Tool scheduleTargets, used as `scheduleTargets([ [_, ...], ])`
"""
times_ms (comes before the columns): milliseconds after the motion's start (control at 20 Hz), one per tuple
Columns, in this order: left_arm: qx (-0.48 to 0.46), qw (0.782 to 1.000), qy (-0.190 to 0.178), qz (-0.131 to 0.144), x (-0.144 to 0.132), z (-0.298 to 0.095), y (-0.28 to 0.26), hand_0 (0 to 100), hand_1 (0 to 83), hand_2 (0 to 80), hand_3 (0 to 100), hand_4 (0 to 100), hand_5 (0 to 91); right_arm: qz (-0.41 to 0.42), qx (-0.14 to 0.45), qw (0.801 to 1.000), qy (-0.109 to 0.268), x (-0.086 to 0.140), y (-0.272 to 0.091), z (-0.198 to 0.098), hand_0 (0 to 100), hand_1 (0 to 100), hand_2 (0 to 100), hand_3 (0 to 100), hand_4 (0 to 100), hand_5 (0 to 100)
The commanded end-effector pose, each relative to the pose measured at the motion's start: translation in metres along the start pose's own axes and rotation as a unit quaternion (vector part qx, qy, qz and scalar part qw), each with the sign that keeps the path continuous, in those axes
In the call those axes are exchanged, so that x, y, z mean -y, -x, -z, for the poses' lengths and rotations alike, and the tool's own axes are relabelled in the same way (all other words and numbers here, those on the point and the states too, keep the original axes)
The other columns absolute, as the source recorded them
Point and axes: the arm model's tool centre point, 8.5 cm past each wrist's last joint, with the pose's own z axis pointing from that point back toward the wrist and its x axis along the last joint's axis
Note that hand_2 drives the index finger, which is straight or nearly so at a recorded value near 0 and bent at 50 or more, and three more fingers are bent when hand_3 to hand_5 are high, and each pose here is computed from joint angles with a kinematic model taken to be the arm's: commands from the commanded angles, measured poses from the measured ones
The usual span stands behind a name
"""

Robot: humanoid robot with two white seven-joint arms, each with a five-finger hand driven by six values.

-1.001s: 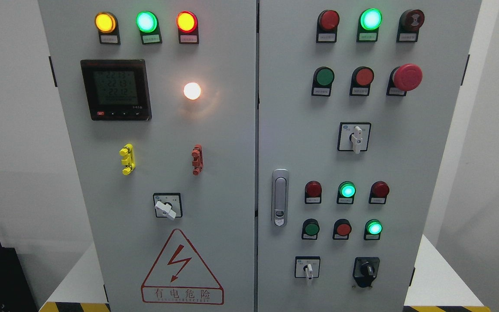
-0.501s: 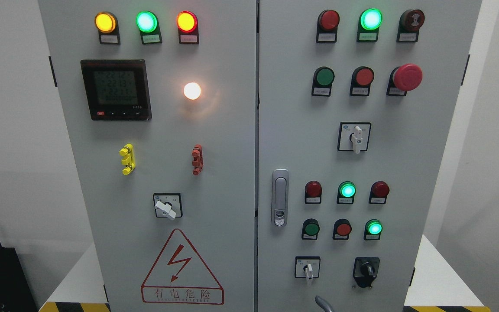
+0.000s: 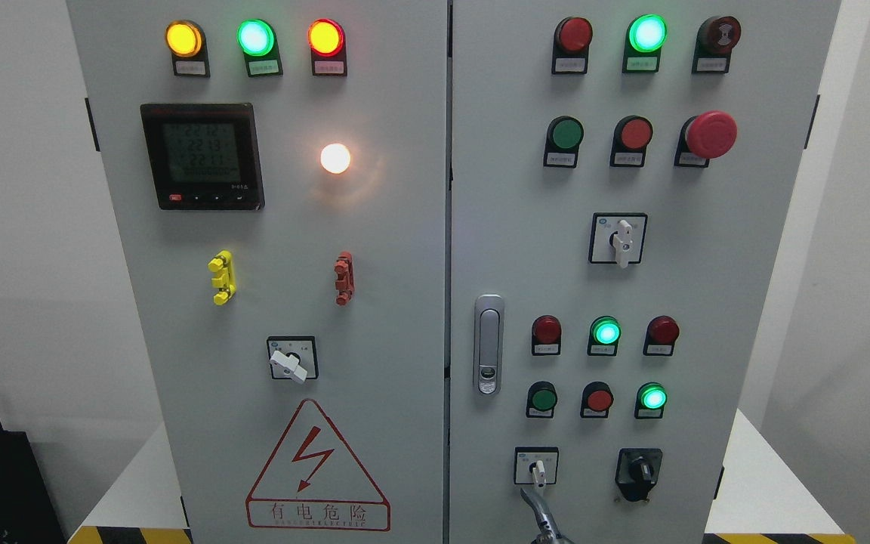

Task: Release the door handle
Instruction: 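Raise the right hand up toward the silver vertical door handle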

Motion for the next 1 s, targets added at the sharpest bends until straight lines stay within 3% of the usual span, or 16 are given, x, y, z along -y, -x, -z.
scheduleTargets([
  [0, -0.003, 1.0, 0.0, -0.001, 0.0, 0.0, 0.001, 12, 38.9, 0.0, 0, 0, 0.0, -0.067, 0.009, 0.998, 0.011, -0.011, -0.007, 0.025, 22, 36, 0, 96, 89, 100],
  [701, -0.003, 1.0, 0.0, -0.001, 0.0, 0.0, 0.001, 12, 38.9, 0.0, 0, 0, 0.0, -0.163, 0.034, 0.986, 0.018, -0.009, -0.011, 0.06, 21, 36, 0, 98, 90, 100],
  [951, -0.003, 1.0, 0.0, -0.001, 0.0, 0.0, 0.001, 12, 38.9, 0.0, 0, 0, 0.0, -0.182, 0.008, 0.983, 0.016, -0.005, -0.007, 0.069, 21, 36, 0, 97, 90, 100],
])
